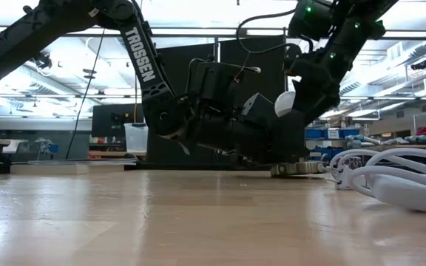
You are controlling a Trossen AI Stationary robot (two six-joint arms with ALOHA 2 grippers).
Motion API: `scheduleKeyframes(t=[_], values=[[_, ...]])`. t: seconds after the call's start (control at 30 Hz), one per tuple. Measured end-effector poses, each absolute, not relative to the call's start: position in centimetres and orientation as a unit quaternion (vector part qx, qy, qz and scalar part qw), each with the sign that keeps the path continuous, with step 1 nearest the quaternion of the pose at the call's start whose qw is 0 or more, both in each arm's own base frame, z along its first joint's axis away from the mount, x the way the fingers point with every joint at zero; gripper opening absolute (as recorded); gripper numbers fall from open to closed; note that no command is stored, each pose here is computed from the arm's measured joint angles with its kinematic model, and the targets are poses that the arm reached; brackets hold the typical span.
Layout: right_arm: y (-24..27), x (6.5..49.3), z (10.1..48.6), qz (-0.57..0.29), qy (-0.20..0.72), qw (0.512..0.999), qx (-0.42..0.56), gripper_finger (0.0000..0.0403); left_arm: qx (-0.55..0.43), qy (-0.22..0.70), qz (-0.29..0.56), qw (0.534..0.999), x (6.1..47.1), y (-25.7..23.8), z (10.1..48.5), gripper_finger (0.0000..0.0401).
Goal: Screw lightbulb
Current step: Remove the white lightbulb from the lamp
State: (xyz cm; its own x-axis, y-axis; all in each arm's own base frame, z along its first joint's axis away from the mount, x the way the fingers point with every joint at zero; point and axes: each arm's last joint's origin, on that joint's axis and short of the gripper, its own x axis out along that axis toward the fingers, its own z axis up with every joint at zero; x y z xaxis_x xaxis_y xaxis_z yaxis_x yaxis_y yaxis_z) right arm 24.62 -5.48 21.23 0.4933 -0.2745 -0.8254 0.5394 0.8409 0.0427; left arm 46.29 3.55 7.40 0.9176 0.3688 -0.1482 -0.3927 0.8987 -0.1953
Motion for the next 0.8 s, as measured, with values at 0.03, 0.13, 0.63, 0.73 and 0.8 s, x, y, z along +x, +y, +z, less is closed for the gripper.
scheduleKeyframes(t=[0.03, 0.13, 0.63, 0.73, 0.8], values=[[-5.7, 24.5, 21.3, -0.247, 0.443, 0.850, 0.141, 0.0307, -0.114, 0.052, 0.197, 0.972, 46.3, 3.5, 7.4, 0.0184], [-6.5, 24.0, 21.6, -0.259, 0.443, 0.849, 0.123, 0.0307, -0.122, 0.048, 0.201, 0.971, 46.3, 3.7, 7.5, 0.0184], [-6.4, 21.1, 23.4, -0.201, 0.471, 0.851, 0.114, 0.0307, -0.119, 0.052, 0.196, 0.972, 46.3, 3.5, 7.4, 0.0184], [-6.2, 21.7, 23.5, -0.169, 0.454, 0.864, 0.139, 0.0307, -0.119, 0.052, 0.197, 0.972, 46.3, 3.5, 7.4, 0.0184], [-6.1, 21.9, 23.2, -0.158, 0.462, 0.860, 0.146, 0.0307, -0.119, 0.052, 0.197, 0.972, 46.3, 3.5, 7.4, 0.0184]])
